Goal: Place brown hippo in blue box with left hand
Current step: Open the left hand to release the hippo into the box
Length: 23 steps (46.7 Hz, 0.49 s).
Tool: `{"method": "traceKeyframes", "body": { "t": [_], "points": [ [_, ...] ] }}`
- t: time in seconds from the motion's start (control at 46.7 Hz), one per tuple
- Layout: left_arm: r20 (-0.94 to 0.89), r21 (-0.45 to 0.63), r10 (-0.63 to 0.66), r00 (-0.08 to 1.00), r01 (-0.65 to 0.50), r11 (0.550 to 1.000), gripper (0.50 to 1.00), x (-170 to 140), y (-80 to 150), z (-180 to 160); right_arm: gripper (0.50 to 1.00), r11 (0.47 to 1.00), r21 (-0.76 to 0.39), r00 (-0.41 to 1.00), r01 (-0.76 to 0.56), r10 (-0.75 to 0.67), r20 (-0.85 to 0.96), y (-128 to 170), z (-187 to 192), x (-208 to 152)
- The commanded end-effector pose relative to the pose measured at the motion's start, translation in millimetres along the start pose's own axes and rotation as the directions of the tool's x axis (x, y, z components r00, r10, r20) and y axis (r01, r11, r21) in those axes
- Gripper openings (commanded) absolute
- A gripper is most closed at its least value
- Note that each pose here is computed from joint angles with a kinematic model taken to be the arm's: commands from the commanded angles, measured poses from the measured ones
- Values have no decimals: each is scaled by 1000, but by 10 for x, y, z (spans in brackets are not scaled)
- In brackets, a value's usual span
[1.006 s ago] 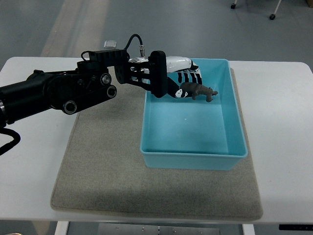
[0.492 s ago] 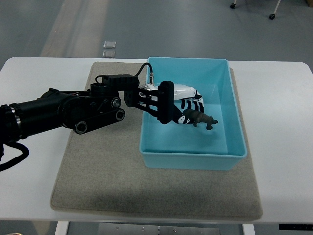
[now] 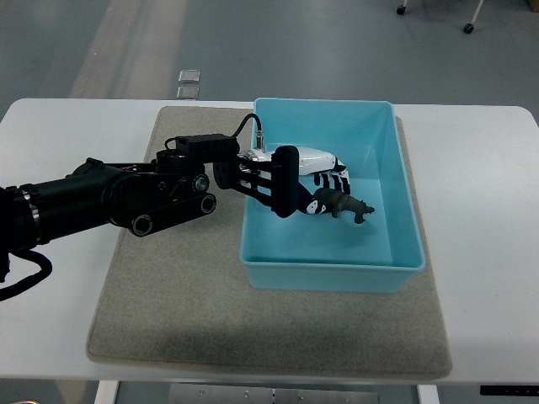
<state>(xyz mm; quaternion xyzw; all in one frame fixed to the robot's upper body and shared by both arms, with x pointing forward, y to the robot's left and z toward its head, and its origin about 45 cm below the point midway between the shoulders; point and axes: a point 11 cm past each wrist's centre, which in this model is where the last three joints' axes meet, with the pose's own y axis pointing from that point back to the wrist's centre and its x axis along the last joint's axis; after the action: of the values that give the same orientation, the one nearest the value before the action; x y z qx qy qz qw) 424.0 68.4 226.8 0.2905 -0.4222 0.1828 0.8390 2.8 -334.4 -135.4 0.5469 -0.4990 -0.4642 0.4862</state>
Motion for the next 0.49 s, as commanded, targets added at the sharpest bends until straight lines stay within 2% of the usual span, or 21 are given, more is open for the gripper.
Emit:
{"method": "traceKeyframes", "body": {
  "t": [0.0, 0.086, 0.278, 0.471],
  "points": [
    [-9, 1, 36, 999, -36, 999, 966, -30, 7, -22, 936, 1000, 0, 1000, 0, 0, 0, 0, 0, 0],
    [-24, 2, 36, 999, -36, 999, 992, -88, 9, -35, 936, 1000, 0, 1000, 0, 0, 0, 0, 0, 0],
    [-45, 1, 53, 998, -53, 999, 994, -60, 13, -33, 936, 1000, 0, 1000, 0, 0, 0, 0, 0, 0],
    [-256, 5, 162, 953, -167, 986, 994, 197, 44, -30, 936, 1000, 0, 1000, 0, 0, 0, 0, 0, 0]
  ]
}}
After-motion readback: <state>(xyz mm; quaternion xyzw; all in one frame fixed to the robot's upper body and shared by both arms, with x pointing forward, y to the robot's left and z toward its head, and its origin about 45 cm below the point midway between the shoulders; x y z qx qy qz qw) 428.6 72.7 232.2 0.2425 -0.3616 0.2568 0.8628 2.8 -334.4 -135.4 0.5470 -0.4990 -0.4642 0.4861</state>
